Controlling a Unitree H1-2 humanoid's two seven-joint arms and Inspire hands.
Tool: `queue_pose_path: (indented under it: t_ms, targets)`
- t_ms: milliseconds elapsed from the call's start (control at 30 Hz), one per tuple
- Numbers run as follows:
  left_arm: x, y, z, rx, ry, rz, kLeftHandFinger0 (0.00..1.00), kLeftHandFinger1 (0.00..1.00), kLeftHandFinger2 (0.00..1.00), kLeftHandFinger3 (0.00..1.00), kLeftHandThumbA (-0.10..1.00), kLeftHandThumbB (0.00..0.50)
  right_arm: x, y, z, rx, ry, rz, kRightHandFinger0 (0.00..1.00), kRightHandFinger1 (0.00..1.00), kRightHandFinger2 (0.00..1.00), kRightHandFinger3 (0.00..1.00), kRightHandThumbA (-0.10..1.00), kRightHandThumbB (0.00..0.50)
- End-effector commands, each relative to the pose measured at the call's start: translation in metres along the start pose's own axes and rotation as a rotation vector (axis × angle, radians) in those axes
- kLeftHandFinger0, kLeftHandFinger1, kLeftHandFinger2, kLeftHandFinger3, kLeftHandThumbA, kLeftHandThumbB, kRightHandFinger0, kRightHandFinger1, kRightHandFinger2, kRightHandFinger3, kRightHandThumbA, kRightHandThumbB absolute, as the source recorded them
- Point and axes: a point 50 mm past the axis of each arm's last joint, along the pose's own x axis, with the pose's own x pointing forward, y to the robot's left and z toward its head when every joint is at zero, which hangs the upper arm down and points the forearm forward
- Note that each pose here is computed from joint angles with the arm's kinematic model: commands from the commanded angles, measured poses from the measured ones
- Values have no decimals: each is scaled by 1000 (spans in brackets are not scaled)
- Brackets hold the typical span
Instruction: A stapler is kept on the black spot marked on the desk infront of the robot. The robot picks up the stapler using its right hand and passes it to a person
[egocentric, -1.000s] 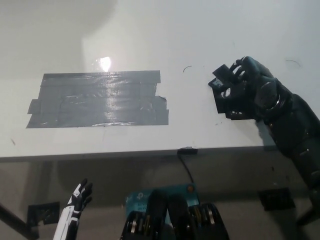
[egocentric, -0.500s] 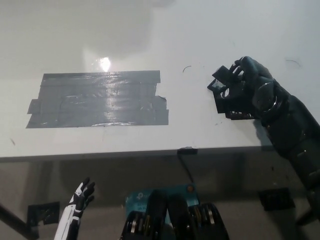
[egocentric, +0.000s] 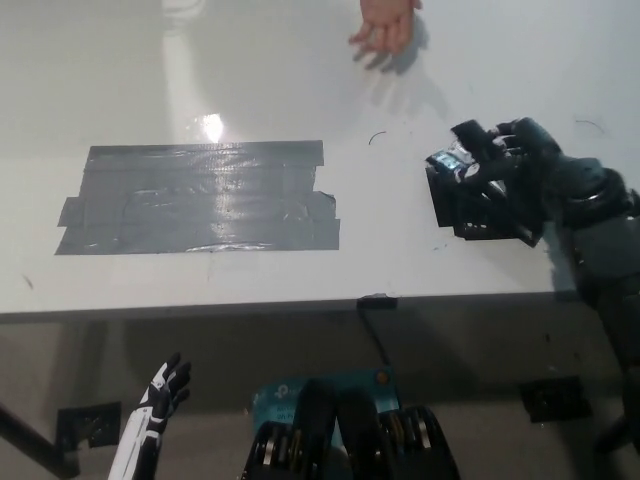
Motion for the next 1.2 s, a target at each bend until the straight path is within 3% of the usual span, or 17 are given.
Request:
queue_pose_path:
  t_ms: [0,167,267,333,367,533,700,767,867,1033,1133,1167]
  targets:
    - [6,4,10,6,-50,1,1000,1000,1000,1000,1000,500,-13,-42,89,377,-105,223,0,0,8,42,861,20]
    - [7,5,10,7,-49,1,1000,1000,1000,1000,1000,500,-16,-54,112,448,-166,311,0,0,0,0,883,0]
    - [8,4,12,15,-48,-1,1000,1000,1000,1000,1000,500,-20,-58,127,506,-216,412,0,0,0,0,915,15]
    - [8,4,11,16,-52,-3,1000,1000,1000,1000,1000,500,-20,-56,135,558,-239,447,0,0,0,0,874,60]
    - [8,5,10,17,-53,-3,1000,1000,1000,1000,1000,500,-22,-53,142,538,-264,467,0,0,0,0,911,69]
    - [10,5,12,13,-59,-1,1000,1000,1000,1000,1000,500,-37,-41,170,488,-385,508,0,0,0,0,975,50]
    - [10,5,11,20,-55,-1,1000,1000,1000,1000,1000,500,-57,-24,199,412,-498,516,0,0,0,0,945,25]
    - [10,5,11,20,-54,-2,1000,1000,1000,1000,1000,500,-61,-16,209,402,-515,517,0,0,0,0,942,43]
    - [10,5,12,29,-53,-5,1000,1000,1000,1000,1000,500,-62,-2,225,384,-509,476,0,0,0,0,937,24]
    - [11,4,13,36,-59,-10,1000,1000,1000,1000,1000,500,-60,15,242,372,-473,395,0,0,0,1,820,47]
    - [11,5,14,38,-58,-11,1000,1000,1000,1000,1000,500,-57,22,248,348,-448,347,0,0,34,95,804,57]
    - [11,5,14,40,-61,-12,1000,1000,1000,1000,1000,500,-54,28,253,297,-418,318,0,0,9,42,834,63]
